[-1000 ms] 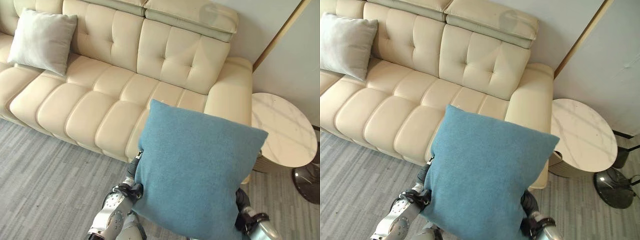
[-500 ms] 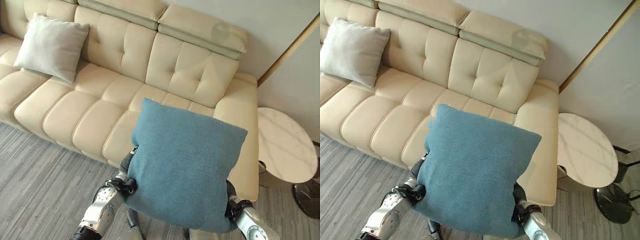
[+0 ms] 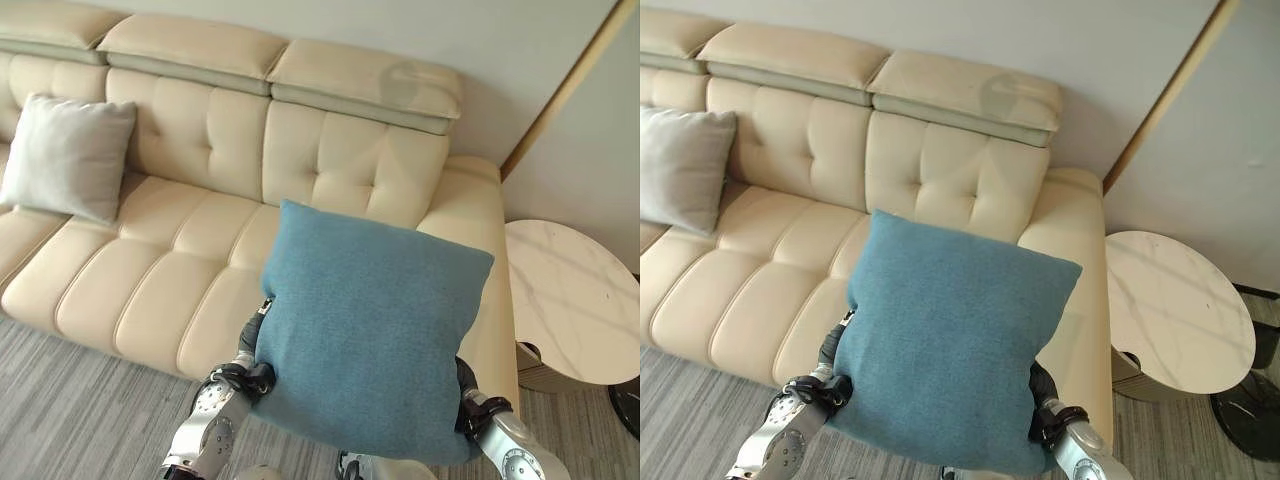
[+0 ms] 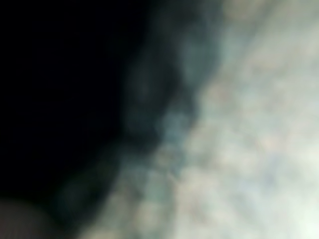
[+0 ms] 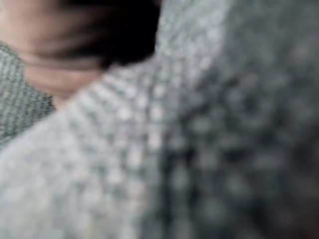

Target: Pick up all the scattered cushions and arrange them neatly on the sofa.

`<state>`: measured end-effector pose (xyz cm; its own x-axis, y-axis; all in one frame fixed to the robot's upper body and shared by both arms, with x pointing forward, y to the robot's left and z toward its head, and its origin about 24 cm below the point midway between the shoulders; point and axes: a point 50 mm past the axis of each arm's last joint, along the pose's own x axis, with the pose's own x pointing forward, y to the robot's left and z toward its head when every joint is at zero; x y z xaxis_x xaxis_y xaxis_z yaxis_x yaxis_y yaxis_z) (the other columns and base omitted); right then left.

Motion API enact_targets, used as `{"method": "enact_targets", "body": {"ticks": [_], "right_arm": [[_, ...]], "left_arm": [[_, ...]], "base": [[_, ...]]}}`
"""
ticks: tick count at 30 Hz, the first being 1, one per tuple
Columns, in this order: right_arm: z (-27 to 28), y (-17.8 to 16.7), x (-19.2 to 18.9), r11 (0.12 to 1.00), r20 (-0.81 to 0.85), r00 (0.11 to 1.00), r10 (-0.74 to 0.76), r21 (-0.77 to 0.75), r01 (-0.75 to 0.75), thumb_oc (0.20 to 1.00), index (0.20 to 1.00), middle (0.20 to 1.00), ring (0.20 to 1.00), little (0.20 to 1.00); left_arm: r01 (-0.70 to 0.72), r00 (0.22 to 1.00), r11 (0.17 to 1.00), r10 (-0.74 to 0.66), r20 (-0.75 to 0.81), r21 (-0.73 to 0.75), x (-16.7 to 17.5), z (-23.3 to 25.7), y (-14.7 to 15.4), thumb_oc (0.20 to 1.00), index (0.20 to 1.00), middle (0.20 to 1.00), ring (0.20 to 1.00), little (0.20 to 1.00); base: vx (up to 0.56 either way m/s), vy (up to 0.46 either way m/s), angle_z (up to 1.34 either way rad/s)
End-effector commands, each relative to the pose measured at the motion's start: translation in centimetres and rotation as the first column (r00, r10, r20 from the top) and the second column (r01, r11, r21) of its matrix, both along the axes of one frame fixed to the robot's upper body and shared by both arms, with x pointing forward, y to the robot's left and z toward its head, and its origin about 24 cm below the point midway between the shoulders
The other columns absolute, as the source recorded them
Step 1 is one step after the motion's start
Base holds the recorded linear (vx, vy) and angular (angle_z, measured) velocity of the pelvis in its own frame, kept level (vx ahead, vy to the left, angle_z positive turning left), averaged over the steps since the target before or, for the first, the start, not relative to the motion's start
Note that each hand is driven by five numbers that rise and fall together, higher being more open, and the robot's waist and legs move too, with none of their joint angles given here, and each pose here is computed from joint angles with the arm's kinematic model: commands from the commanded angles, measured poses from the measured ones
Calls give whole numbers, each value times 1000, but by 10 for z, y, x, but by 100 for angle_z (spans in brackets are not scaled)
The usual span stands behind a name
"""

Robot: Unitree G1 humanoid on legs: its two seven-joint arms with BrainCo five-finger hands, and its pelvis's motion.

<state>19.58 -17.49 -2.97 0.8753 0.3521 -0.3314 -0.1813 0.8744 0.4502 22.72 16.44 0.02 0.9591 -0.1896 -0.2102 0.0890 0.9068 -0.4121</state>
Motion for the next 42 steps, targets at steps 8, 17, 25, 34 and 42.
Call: {"method": "enact_targets", "body": {"ticks": [8,17,25,34,42], "right_arm": [[19,35,9,988,134,987,84,116,-100,200,200,200,200,200],[62,107,49,974,326,921,214,2,-227,200,200,200,200,200],[132,134,94,977,566,797,211,-86,-197,200,200,200,200,200],[323,165,148,984,925,361,116,-156,84,200,200,200,200,200],[411,162,145,859,975,40,217,-210,466,200,200,200,200,200]], "left_arm": [[127,961,985,-92,259,-119,15,47,-39,200,200,200,200,200],[93,975,995,-82,208,-43,26,41,-52,200,200,200,200,200],[87,879,995,-104,465,59,72,111,-64,200,200,200,200,200],[-41,501,968,-194,844,247,126,295,-99,200,200,200,200,200],[-424,274,849,-213,938,317,125,383,-94,200,200,200,200,200]], "base": [[110,85,-50],[109,183,-14],[-142,111,-23],[-64,9,-7],[6,-29,0]]}}
